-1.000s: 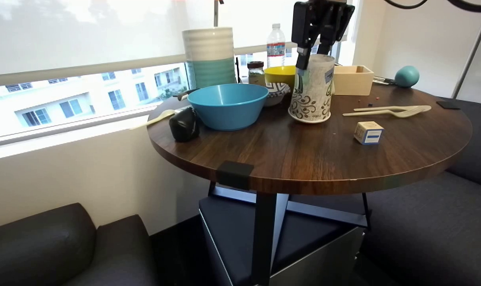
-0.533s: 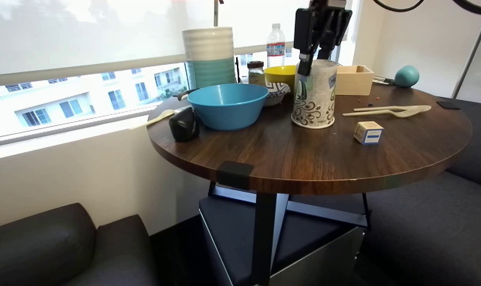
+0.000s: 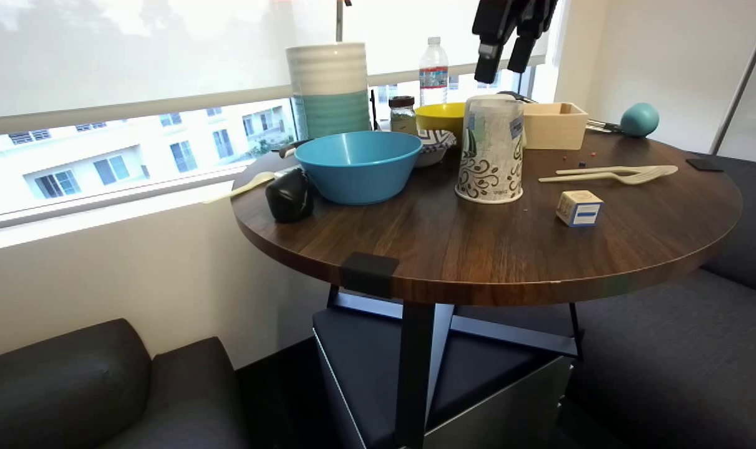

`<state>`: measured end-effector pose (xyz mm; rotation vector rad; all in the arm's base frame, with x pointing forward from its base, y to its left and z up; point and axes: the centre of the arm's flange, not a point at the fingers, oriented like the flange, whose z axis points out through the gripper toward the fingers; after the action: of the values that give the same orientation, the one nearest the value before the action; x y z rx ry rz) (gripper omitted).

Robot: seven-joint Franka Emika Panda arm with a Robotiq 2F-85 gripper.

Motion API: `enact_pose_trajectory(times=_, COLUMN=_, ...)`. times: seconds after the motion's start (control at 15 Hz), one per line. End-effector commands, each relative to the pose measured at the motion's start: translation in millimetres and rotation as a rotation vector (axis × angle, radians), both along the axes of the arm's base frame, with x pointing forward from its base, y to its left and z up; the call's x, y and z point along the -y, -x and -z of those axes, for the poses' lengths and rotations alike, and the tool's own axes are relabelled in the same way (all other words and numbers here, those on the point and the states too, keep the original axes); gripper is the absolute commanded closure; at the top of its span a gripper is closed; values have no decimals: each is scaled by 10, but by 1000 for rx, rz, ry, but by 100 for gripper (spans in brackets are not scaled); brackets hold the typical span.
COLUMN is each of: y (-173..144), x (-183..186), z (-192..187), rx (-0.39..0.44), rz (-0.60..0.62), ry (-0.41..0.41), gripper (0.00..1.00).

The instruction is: Put the orange block upright then place the coffee cup over the block

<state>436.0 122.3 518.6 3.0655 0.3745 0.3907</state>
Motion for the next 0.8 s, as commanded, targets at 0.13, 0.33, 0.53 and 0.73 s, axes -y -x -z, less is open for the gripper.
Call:
enact_pose_trajectory(times=0.13, y=399, x=167, z=-508, rx=23, rz=-81, ry=16, gripper=0)
enact_pose_trajectory(times=0.33, y=600, x=156, z=-665, rx=25, rz=-123, ry=13, gripper=0)
enact_pose_trajectory(times=0.53, y=741, x=117, z=-771, rx=36, rz=-141, ry=3, gripper=0)
enact_pose_trajectory(times=0.73, y=858, x=76, z=-834, rx=42, rz=-161, ry=-6, gripper=0)
